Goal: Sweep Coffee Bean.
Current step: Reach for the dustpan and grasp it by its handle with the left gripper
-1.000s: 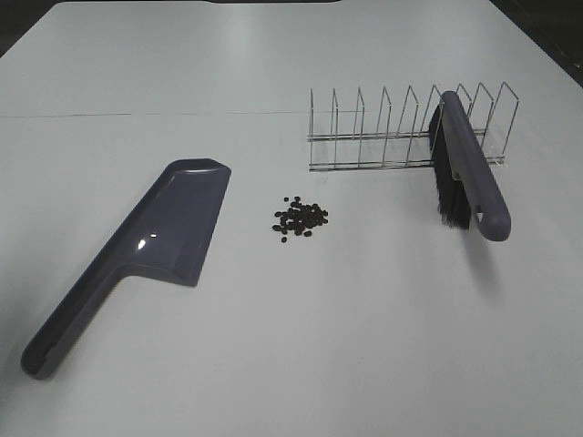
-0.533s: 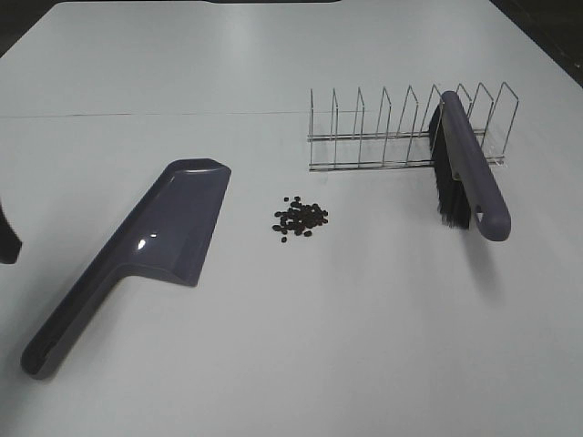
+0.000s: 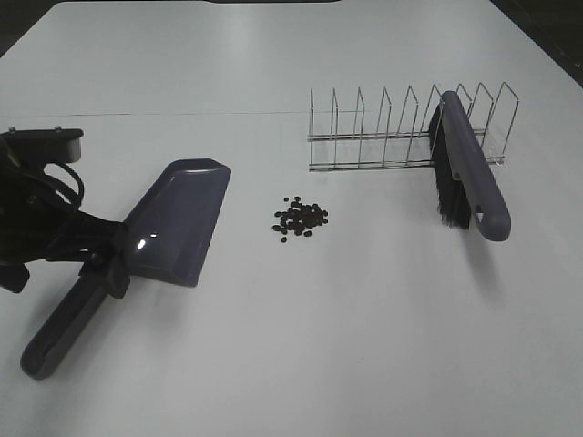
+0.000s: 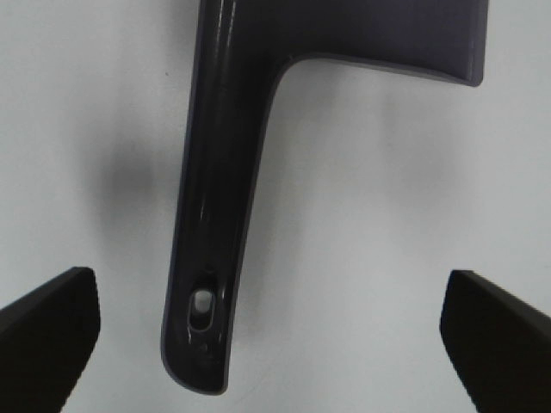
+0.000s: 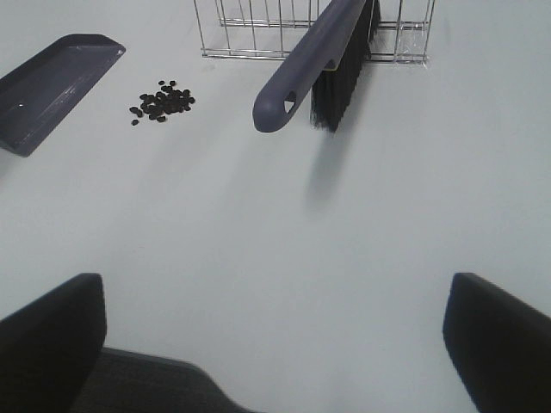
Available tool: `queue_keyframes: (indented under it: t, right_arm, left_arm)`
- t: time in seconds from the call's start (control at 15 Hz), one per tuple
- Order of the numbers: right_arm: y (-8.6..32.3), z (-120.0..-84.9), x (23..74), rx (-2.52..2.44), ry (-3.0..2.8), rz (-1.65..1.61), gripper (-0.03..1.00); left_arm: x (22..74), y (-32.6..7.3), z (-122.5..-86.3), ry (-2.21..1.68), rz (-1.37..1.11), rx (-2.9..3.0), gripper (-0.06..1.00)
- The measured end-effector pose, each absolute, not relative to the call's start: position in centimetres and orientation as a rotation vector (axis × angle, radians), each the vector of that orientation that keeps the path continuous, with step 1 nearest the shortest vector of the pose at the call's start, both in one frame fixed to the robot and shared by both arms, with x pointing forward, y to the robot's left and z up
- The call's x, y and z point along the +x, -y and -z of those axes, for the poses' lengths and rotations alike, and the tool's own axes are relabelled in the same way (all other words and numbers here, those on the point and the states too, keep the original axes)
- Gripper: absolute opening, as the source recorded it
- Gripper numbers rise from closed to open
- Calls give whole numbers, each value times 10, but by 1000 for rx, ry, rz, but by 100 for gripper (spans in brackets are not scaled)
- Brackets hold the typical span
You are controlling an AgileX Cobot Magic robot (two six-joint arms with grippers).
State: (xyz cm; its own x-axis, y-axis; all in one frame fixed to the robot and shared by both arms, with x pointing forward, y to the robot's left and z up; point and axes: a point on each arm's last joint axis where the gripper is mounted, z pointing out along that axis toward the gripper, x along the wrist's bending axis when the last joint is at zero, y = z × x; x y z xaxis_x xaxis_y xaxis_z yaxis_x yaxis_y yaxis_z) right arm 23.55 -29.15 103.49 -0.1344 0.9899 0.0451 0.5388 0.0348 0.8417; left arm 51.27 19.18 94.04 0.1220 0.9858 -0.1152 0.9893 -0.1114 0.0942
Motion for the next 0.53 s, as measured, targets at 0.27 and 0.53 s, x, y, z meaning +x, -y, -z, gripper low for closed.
queue_keyframes:
  t: [0.27, 0.53]
  right_arm:
    - [291, -1035, 236, 1552, -1733, -994, 99]
    - [291, -1035, 236, 1552, -1733, -994, 99]
  left_arm:
    - [519, -191, -914, -2015, 51, 2284, 99]
    - [524, -191, -900, -2003, 22, 2309, 99]
